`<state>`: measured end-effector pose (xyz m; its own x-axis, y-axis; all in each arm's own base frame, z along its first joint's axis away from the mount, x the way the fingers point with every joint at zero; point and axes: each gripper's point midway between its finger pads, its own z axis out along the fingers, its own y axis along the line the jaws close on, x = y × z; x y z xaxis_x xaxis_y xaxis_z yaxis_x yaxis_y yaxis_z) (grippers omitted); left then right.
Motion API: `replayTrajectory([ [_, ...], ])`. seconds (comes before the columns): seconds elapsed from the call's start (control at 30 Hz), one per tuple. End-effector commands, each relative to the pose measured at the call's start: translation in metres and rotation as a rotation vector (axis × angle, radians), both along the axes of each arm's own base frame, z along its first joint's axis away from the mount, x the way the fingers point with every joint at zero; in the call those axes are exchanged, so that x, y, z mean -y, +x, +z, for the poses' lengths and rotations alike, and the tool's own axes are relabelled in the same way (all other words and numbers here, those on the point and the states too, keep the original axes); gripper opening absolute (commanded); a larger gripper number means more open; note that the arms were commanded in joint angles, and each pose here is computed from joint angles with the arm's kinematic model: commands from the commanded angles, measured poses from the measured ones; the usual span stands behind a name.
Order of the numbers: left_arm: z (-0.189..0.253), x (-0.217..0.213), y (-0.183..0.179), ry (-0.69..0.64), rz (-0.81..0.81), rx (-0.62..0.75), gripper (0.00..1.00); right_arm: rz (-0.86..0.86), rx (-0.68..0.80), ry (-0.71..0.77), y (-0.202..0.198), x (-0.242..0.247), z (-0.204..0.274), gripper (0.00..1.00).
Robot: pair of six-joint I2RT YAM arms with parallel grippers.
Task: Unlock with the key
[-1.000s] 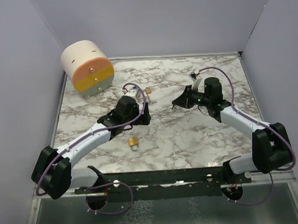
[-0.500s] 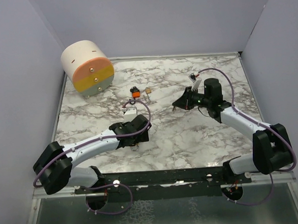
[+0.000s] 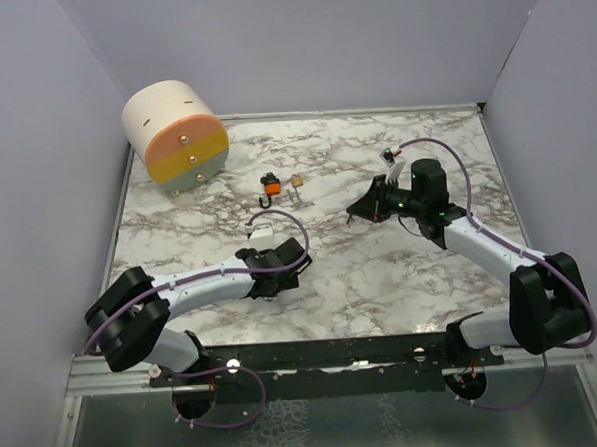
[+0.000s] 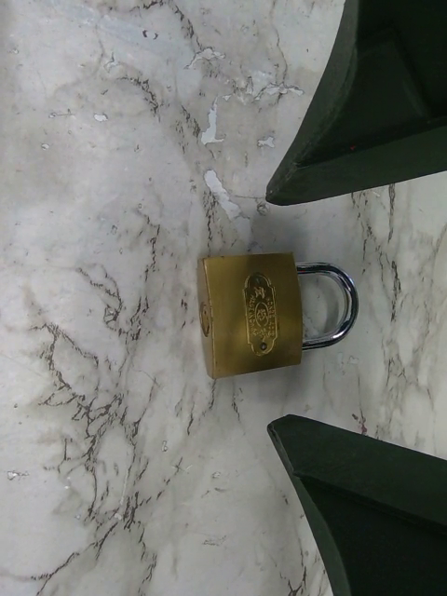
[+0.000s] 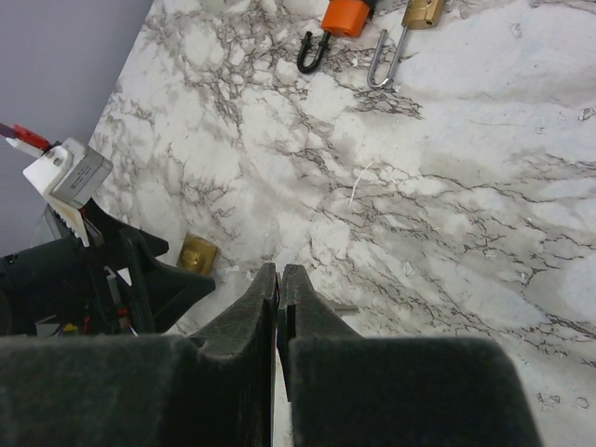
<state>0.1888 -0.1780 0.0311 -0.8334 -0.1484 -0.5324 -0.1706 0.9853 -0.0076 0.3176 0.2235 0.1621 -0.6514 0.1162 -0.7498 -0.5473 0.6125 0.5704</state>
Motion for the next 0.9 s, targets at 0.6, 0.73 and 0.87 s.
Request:
replayTrajectory([
  [0.6, -0.026, 0.002, -0.007, -0.049, 0.042, -0.014, 0.76, 0.01, 0.012, -0.005, -0.002, 0.002, 0.002, 0.01],
  [0.73, -0.031, -0.002, -0.011, -0.048, 0.048, -0.024, 0.71, 0.011, 0.013, -0.006, -0.002, 0.001, 0.001, 0.01],
  [0.87, -0.034, -0.002, -0.013, -0.055, 0.046, -0.029, 0.61, 0.013, 0.011, -0.006, -0.002, 0.001, 0.001, 0.01],
])
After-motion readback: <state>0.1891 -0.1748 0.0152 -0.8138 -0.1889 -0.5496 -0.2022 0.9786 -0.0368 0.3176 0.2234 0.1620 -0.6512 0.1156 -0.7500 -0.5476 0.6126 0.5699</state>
